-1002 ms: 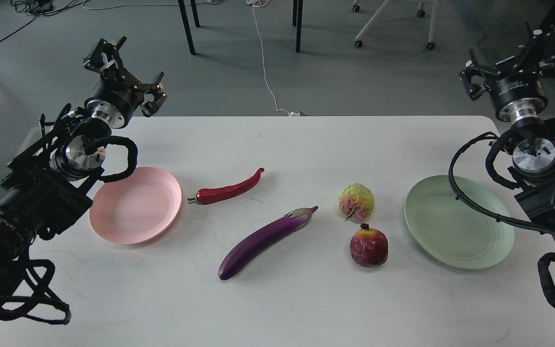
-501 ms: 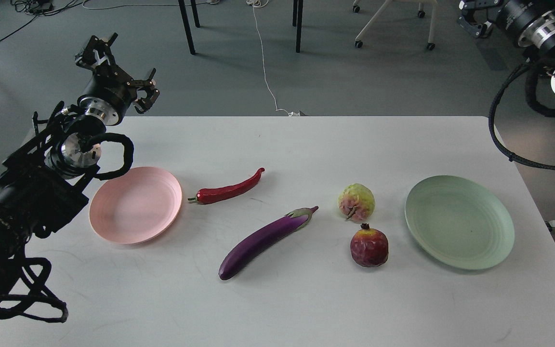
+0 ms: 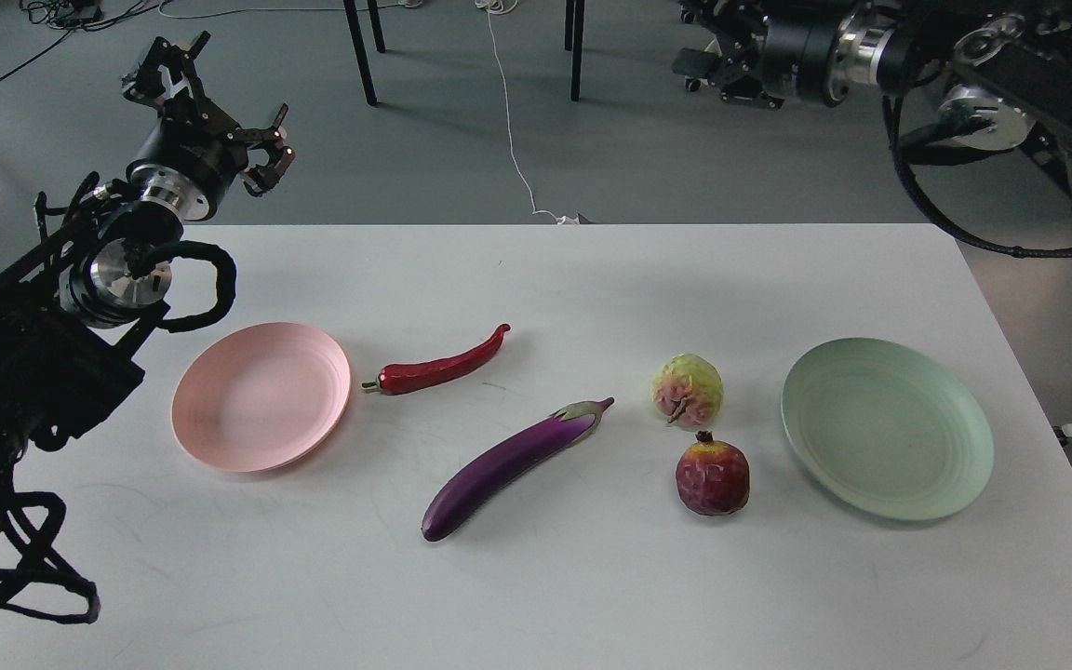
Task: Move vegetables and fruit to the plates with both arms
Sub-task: 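Reach the right gripper down and grasp the pale peach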
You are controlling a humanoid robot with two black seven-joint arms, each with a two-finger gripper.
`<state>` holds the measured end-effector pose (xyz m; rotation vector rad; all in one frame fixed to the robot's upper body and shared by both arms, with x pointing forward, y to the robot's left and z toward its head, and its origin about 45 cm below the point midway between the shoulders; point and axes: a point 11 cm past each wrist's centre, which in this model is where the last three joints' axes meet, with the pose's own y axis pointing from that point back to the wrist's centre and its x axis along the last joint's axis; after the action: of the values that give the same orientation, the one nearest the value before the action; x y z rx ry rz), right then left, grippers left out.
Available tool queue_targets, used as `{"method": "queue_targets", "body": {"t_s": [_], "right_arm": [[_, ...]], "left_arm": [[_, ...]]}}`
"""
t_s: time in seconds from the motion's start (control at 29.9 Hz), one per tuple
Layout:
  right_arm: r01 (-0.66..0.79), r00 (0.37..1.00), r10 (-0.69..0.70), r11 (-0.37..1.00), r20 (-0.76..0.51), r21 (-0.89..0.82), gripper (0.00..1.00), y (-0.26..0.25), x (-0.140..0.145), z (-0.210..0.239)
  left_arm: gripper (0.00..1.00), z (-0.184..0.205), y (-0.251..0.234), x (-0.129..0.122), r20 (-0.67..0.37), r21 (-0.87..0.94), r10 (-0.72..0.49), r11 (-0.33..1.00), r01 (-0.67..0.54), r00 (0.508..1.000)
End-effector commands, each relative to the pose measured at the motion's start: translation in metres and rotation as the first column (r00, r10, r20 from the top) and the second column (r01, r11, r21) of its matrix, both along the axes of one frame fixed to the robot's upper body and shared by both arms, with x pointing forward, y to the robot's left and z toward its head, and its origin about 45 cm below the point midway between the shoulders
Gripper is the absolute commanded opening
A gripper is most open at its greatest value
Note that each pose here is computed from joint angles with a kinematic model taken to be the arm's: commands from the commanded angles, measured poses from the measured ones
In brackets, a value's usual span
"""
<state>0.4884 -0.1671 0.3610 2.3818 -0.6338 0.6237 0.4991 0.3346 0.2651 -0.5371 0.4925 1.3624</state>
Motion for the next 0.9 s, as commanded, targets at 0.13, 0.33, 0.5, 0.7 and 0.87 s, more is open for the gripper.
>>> {"method": "queue_targets", "body": {"t_s": [0.13, 0.33, 0.5, 0.7, 0.87], "right_arm": [[-0.303, 0.947, 0.311, 0.786, -0.078, -0.539, 0.99, 0.018, -0.041, -0.077], [-0.426, 0.874, 0.454, 0.543, -0.174, -0.724, 0.98, -0.010, -0.056, -0.119], [-0.452, 0.867, 0.450, 0.526, -0.215, -0.720, 0.96, -0.023, -0.065, -0.142], [-0.480, 0.857, 0.463, 0.558, -0.226, -0.677, 0.93, -0.028, -0.077, -0.168], [-0.465, 0.866, 0.454, 0.579, -0.209, -0.669, 0.91, -0.033, -0.079, -0.184]], "left_arm": [[0.98, 0.015, 0.017, -0.003, 0.036, 0.018, -0.001, 1.000, 0.000, 0.999], [0.98, 0.017, 0.024, -0.006, 0.043, 0.027, -0.002, 1.000, 0.001, 0.999], [0.98, 0.020, 0.025, -0.008, 0.065, 0.024, -0.029, 0.999, 0.028, 0.997], [0.98, 0.015, 0.019, -0.008, 0.057, 0.021, -0.041, 0.999, 0.040, 0.998], [0.98, 0.008, 0.019, -0.011, 0.048, 0.017, -0.045, 0.999, 0.045, 0.998]]}}
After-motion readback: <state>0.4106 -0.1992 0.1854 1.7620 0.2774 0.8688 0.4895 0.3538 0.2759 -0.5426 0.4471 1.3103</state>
